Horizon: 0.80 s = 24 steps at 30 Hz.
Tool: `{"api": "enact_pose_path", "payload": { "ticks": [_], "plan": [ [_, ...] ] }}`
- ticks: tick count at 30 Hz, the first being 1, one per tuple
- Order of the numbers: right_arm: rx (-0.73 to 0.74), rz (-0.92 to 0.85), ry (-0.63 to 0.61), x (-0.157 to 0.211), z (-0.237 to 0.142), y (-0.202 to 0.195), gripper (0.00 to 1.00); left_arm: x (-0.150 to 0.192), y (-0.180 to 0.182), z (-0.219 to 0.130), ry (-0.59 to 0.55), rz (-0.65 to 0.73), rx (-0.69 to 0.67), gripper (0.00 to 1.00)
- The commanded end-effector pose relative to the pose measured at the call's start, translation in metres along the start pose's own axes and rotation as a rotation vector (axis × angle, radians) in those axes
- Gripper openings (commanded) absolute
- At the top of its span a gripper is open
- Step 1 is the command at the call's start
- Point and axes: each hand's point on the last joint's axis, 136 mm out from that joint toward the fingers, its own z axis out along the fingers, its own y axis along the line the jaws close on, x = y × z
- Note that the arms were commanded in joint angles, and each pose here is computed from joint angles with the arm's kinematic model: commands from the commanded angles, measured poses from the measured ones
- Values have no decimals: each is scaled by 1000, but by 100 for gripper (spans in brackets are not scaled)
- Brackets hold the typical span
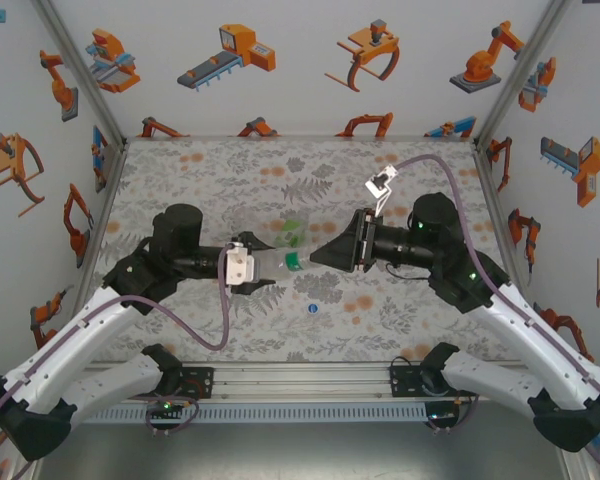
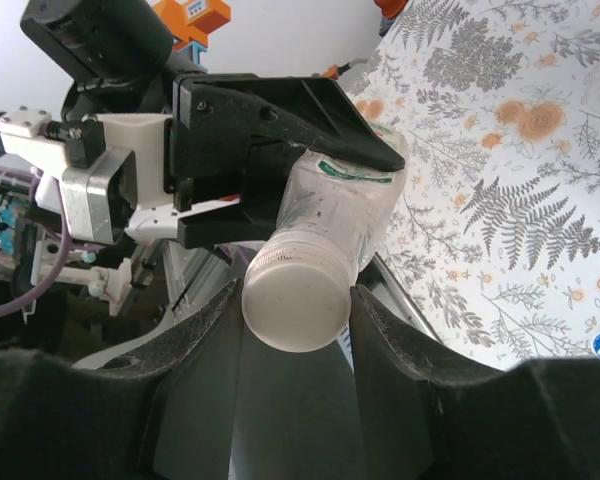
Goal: Screw on the bottle caps
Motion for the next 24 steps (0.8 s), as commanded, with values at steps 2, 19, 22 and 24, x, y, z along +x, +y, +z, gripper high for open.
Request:
{"api": "enact_pose_path", "payload": {
  "ticks": [2, 19, 22, 24],
  "plan": [
    [71, 167, 81, 10, 16, -17, 0, -32, 10, 10, -102, 66, -29, 0],
    [471, 172, 59, 15, -15, -75, 0, 9, 22, 52, 132, -6, -82, 0],
    [500, 159, 61, 14, -16, -79, 0, 13, 25, 59, 151, -47, -79, 0],
    [511, 159, 56, 13, -16, -82, 0, 16, 27, 64, 165, -81, -80, 0]
  ]
}}
